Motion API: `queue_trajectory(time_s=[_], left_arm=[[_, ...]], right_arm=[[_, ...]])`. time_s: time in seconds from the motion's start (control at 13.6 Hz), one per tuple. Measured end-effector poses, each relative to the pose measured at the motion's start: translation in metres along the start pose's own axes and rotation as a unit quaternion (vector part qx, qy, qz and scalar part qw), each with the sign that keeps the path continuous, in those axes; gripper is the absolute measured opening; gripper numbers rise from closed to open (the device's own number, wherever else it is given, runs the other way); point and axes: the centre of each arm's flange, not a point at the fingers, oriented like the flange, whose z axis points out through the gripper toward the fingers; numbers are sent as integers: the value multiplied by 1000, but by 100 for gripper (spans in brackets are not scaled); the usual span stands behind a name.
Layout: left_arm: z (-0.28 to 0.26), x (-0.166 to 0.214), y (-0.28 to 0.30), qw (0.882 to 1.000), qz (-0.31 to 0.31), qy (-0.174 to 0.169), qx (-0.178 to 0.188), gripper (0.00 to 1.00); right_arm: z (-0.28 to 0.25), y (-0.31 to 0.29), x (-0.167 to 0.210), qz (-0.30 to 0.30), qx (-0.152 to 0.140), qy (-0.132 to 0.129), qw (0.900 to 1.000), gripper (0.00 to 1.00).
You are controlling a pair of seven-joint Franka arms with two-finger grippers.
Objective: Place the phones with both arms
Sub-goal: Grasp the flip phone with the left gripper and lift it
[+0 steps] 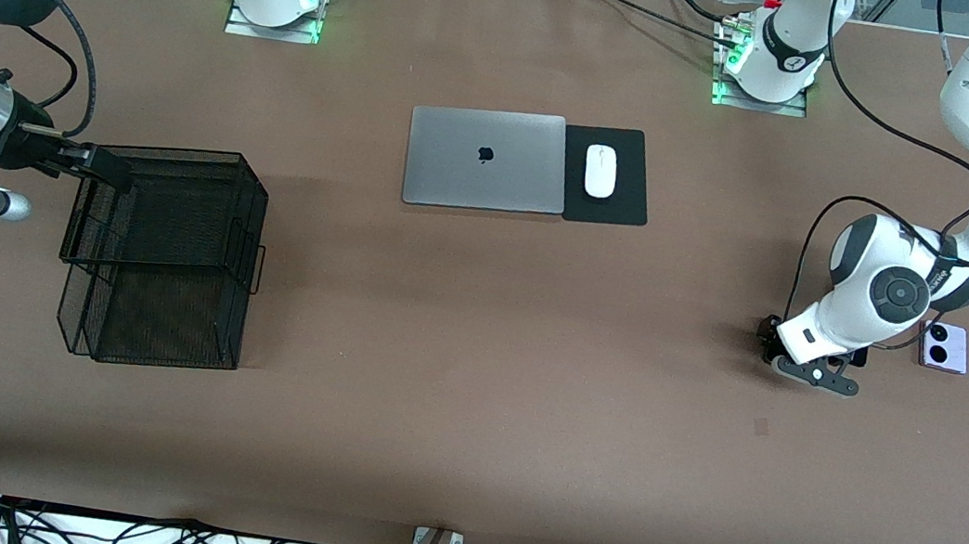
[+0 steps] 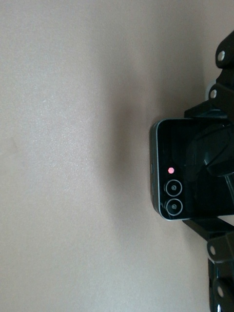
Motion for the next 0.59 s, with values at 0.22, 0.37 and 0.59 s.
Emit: queue_trajectory(time_s=[0.22,0.37,0.59], left_arm=[[-9,9,4,1000,-8,-6,3,81],[-29,29,22,1000,-19,-15,10,81],[-70,64,67,999,-37,-22,19,81]], right_arm=[[4,3,1,2,-3,-3,1000,100],[7,9,4,7,-5,-3,1000,100],[6,23,7,19,-4,2,1000,100]])
